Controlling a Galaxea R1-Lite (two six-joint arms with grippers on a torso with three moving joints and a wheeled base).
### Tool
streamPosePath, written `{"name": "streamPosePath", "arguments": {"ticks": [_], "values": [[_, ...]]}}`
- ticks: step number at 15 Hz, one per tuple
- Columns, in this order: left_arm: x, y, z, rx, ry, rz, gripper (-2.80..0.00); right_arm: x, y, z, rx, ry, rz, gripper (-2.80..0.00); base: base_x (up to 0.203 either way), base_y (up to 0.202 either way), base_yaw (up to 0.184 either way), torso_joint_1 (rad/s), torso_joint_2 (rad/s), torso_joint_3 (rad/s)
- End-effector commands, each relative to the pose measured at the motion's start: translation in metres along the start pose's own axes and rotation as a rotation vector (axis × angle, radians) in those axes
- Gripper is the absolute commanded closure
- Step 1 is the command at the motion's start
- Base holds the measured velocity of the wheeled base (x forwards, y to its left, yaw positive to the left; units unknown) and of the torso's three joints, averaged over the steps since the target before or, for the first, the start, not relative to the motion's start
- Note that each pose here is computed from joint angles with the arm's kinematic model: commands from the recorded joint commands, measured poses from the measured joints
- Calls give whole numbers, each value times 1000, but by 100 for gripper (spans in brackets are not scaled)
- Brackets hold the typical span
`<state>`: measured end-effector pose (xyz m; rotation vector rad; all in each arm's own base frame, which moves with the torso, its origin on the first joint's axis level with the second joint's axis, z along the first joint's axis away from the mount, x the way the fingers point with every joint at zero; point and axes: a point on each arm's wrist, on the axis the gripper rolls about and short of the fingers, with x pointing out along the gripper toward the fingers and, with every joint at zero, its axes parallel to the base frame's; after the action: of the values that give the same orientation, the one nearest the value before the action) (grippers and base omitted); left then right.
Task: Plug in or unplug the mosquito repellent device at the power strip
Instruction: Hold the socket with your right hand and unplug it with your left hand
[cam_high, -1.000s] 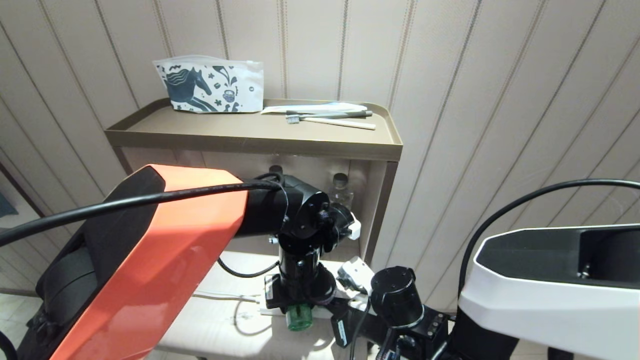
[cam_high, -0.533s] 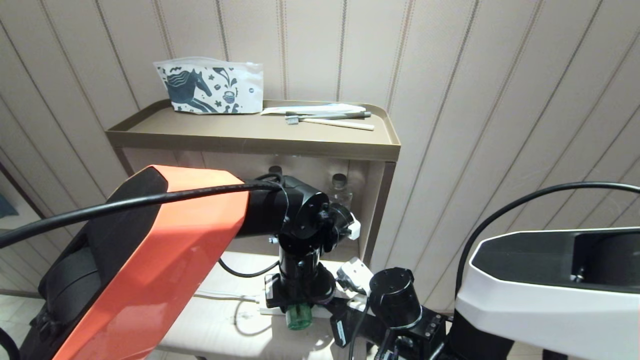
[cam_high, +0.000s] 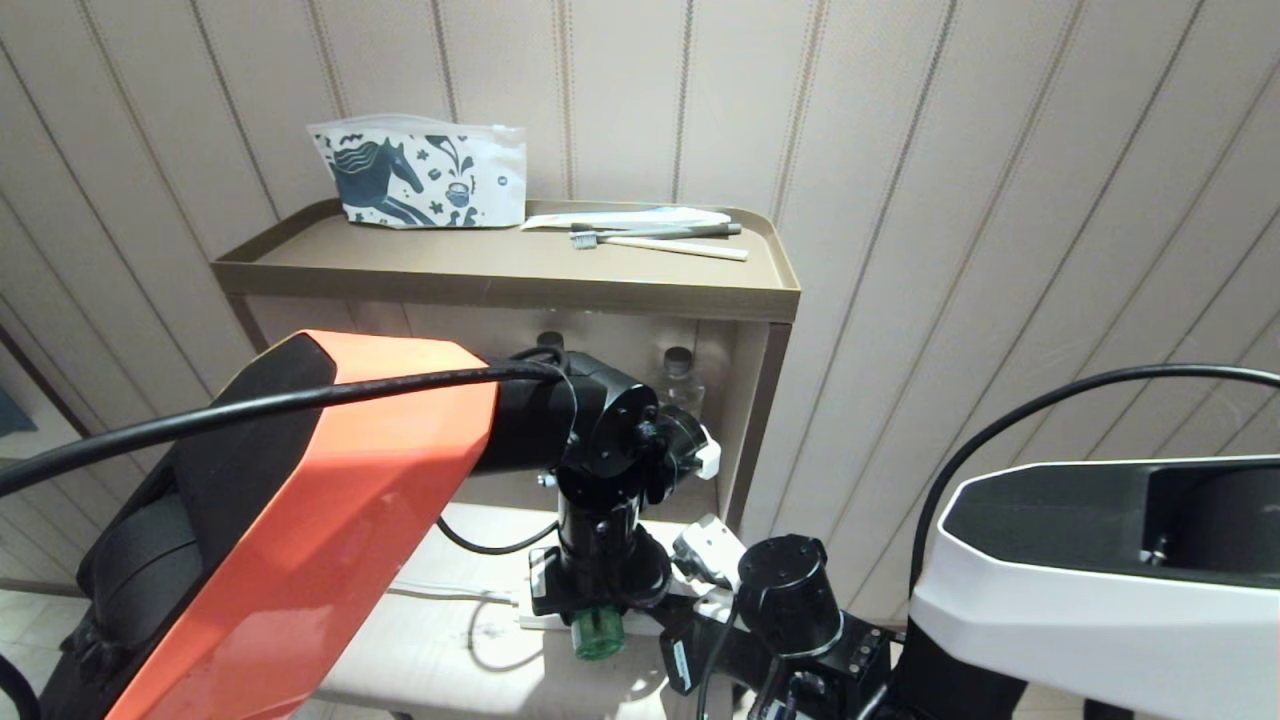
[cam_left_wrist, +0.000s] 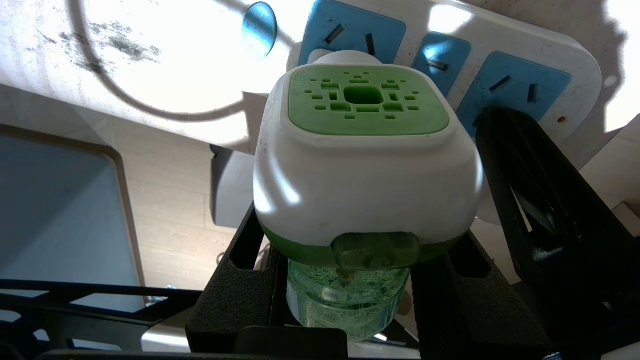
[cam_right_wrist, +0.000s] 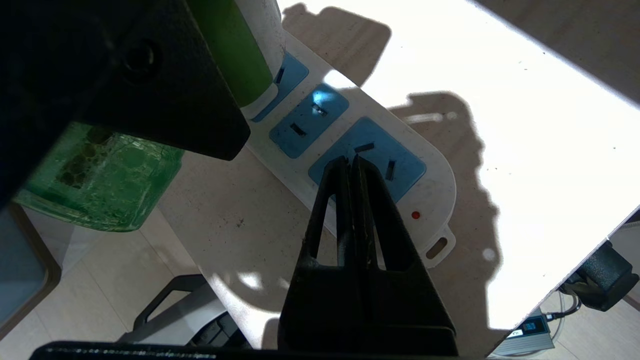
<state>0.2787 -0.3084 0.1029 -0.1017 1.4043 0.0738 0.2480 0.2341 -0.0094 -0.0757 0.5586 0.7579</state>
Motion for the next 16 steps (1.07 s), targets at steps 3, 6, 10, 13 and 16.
{"name": "streamPosePath", "arguments": {"ticks": [3,6,10,13,16], "values": [[0,1,0,-5,2,4,0,2,0,-3,0,5,0,0,0,0,0,0,0,0],[-24,11,12,-32,-55,-58,0,-2,-1,-4,-2,8,-4,0,0,0,0,0,0,0],[-23,15,17,-44,-62,-50,0,-3,-1,-4,-2,11,-5,0,0,0,0,0,0,0],[-24,16,18,-47,-62,-50,0,-3,-1,-5,-4,7,-4,0,0,0,0,0,0,0],[-25,16,18,-46,-63,-56,0,-3,-1,-6,-4,8,-4,0,0,0,0,0,0,0]]}}
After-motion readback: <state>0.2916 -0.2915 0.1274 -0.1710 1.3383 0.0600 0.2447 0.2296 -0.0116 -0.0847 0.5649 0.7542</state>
